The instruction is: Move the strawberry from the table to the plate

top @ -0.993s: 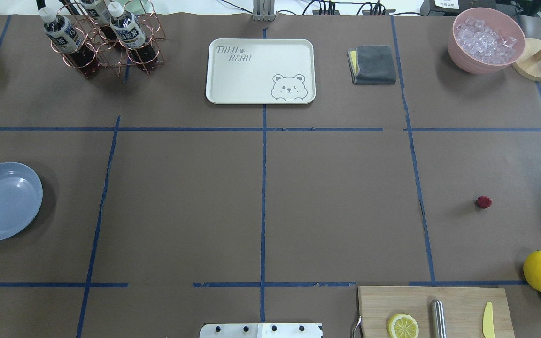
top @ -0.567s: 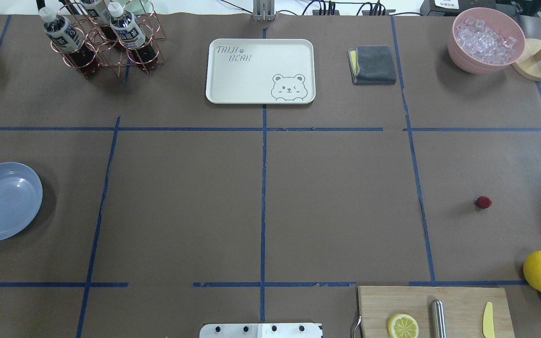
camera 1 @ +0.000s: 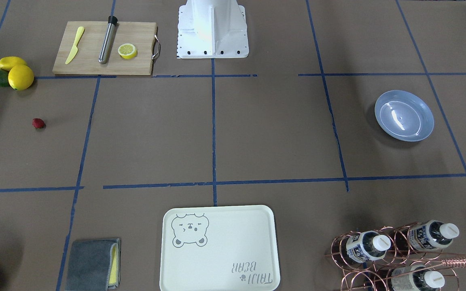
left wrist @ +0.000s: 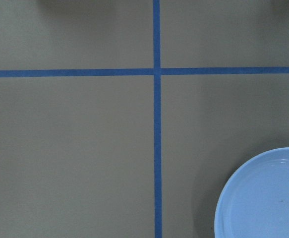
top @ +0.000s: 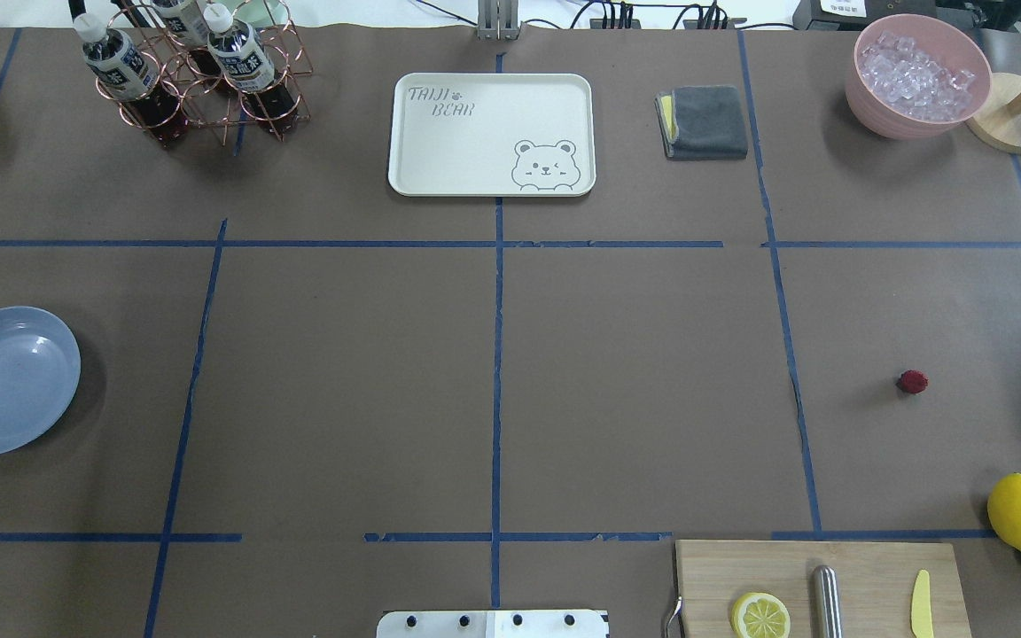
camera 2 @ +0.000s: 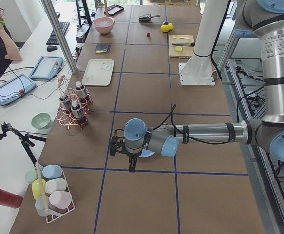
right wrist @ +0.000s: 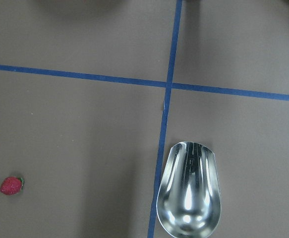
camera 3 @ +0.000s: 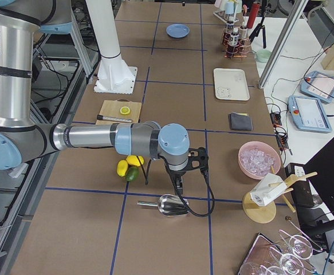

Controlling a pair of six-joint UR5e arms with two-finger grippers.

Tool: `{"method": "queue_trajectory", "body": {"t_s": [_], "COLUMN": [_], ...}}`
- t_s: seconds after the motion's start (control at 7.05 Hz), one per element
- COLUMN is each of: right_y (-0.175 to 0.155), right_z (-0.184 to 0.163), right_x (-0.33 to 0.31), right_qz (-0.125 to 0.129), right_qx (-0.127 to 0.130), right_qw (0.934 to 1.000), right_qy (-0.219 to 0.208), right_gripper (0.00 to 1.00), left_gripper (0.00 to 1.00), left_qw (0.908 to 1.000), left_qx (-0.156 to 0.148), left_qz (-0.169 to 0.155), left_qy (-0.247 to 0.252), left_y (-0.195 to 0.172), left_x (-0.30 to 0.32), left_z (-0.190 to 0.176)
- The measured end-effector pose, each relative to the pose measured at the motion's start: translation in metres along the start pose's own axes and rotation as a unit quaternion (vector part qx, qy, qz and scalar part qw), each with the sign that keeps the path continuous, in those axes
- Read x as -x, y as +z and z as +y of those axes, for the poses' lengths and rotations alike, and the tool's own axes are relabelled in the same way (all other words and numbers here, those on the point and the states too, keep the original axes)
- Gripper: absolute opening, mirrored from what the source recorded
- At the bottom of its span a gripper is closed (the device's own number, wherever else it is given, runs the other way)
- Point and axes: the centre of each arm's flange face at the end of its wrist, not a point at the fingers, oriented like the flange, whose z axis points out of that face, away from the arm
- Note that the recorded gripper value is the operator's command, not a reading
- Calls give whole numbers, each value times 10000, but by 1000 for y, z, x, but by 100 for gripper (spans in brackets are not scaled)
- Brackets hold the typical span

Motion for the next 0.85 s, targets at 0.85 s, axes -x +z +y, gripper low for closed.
{"method": "queue_trajectory", "body": {"t_s": [0.85], "right_y": [-19], "right_z": [-17], "right_x": [31], "right_qz": [17], "right_qx": [-196], "right_qw": [9998], "right_qy": [-99], "right_gripper": [100], "left_gripper": [86], "left_qw": [9976], "left_qx": [-102], "left_qz": [580], "left_qy": [-372], "left_y": [105], "left_x": [-36], "left_z": [64]}}
